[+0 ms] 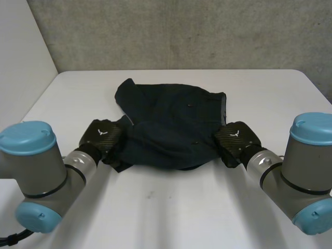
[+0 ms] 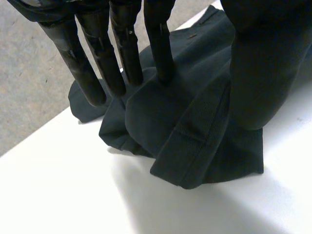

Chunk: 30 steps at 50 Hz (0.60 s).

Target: Fold the shorts.

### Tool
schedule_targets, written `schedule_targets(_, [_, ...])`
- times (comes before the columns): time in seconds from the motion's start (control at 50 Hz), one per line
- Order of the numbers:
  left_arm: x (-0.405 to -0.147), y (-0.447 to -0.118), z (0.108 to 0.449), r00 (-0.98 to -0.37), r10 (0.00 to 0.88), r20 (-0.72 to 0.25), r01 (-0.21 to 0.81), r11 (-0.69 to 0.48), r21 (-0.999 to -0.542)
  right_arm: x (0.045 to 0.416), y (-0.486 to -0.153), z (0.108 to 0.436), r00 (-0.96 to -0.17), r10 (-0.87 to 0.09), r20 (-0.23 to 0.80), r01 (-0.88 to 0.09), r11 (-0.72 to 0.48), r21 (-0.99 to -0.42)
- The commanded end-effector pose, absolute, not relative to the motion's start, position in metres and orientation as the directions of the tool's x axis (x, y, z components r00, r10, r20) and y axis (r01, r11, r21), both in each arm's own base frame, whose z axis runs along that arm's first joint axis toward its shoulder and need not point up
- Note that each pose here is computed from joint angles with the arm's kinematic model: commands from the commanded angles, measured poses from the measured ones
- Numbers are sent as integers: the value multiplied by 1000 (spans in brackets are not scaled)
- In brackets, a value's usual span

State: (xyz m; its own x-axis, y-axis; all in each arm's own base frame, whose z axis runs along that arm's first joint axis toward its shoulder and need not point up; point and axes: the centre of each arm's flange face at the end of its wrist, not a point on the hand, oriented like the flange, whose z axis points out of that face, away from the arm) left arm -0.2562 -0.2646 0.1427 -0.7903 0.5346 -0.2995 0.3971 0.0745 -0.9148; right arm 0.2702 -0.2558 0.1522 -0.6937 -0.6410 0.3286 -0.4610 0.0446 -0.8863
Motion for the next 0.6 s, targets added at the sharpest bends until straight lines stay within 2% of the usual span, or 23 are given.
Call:
schedule_targets(0.02, [-243, -279, 143, -836, 512, -198, 306, 135, -942, 268, -259, 152, -704, -632, 326, -458, 53, -887])
schedule_targets(0.12, [-242, -282, 143, -842, 516, -156, 269, 152, -951, 269, -257, 151, -700, -636, 325, -459, 53, -887])
schedule_targets(0.26, [-251, -277, 132, -806, 575, -141, 298, 188, -936, 271, -259, 157, -699, -634, 330, -456, 40, -889])
schedule_targets(0.34, [-252, -270, 152, -789, 592, -163, 331, 186, -925, 272, -260, 177, -699, -624, 350, -453, 6, -892])
schedule_targets(0.44, [-250, -255, 227, -784, 565, -258, 321, 13, -947, 267, -253, 251, -723, -575, 383, -393, -113, -913])
schedule_targets(0.46, [-248, -252, 255, -792, 538, -289, 301, -69, -951, 267, -252, 261, -726, -567, 389, -382, -138, -914])
schedule_targets(0.5, [-245, -246, 291, -807, 497, -319, 269, -172, -948, 266, -250, 284, -735, -543, 406, -362, -191, -912])
schedule_targets(0.52, [-242, -241, 311, -819, 471, -328, 249, -224, -942, 265, -248, 307, -746, -517, 419, -340, -245, -908])
schedule_targets(0.54, [-234, -232, 347, -846, 409, -341, 217, -319, -922, 264, -247, 316, -751, -507, 424, -331, -267, -905])
schedule_targets(0.58, [-226, -220, 381, -870, 351, -347, 189, -413, -891, 263, -242, 337, -759, -487, 434, -312, -312, -897])
schedule_targets(0.6, [-221, -206, 411, -888, 304, -344, 163, -492, -855, 261, -238, 356, -765, -467, 442, -297, -354, -887])
